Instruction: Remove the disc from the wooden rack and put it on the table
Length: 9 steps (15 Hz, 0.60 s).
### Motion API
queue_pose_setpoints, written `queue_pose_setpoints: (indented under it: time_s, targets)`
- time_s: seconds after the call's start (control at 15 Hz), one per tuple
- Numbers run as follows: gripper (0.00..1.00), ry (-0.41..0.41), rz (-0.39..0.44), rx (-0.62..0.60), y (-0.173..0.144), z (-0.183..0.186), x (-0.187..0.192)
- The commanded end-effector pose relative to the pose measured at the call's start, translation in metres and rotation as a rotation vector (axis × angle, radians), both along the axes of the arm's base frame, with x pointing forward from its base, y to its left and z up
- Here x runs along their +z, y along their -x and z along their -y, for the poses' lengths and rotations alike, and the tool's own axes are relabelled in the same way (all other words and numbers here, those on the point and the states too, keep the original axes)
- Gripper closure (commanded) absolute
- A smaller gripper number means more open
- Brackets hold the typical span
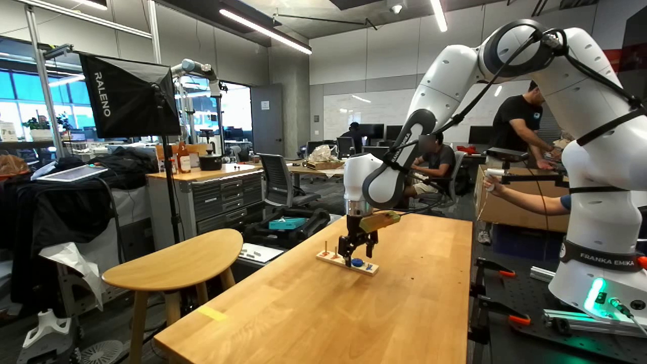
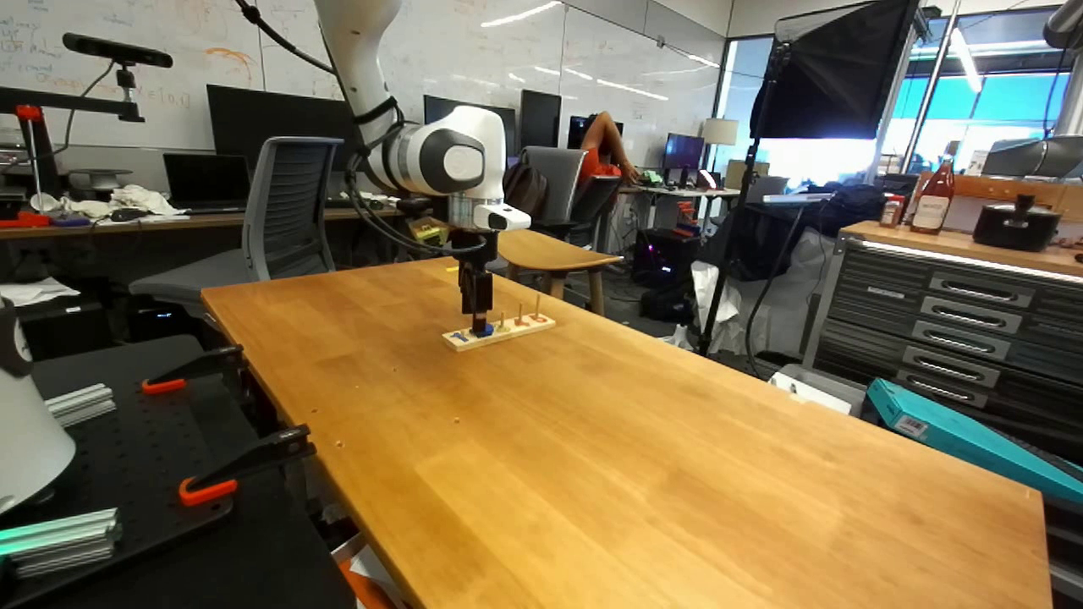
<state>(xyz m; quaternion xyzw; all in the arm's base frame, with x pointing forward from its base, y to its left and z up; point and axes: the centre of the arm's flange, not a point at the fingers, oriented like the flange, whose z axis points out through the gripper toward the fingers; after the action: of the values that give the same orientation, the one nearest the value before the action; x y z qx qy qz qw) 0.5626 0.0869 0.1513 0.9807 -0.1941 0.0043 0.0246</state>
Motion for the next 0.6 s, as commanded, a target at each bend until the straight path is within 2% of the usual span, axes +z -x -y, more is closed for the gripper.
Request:
queue_pose_setpoints:
  time_s: [0.0, 0.2, 0.27, 0.33, 0.4, 0.47, 0.53]
  targets:
    - [0.0, 0.008, 0.008, -0.025, -0.016, 0.004, 0.005]
    - [0.0, 0.009, 0.018, -0.031, -0.021, 0.008, 0.006]
    - [0.25, 0.012, 0.019, -0.031, -0.021, 0.01, 0.005]
    - [0.26, 0.012, 0.017, -0.033, -0.022, 0.011, 0.004]
    - [0.32, 0.013, 0.018, -0.035, -0.022, 0.013, 0.002]
    - [0.24, 0.014, 0.014, -0.04, -0.022, 0.014, 0.0]
    - [0.1, 0.013, 0.013, -0.042, -0.021, 0.015, -0.002]
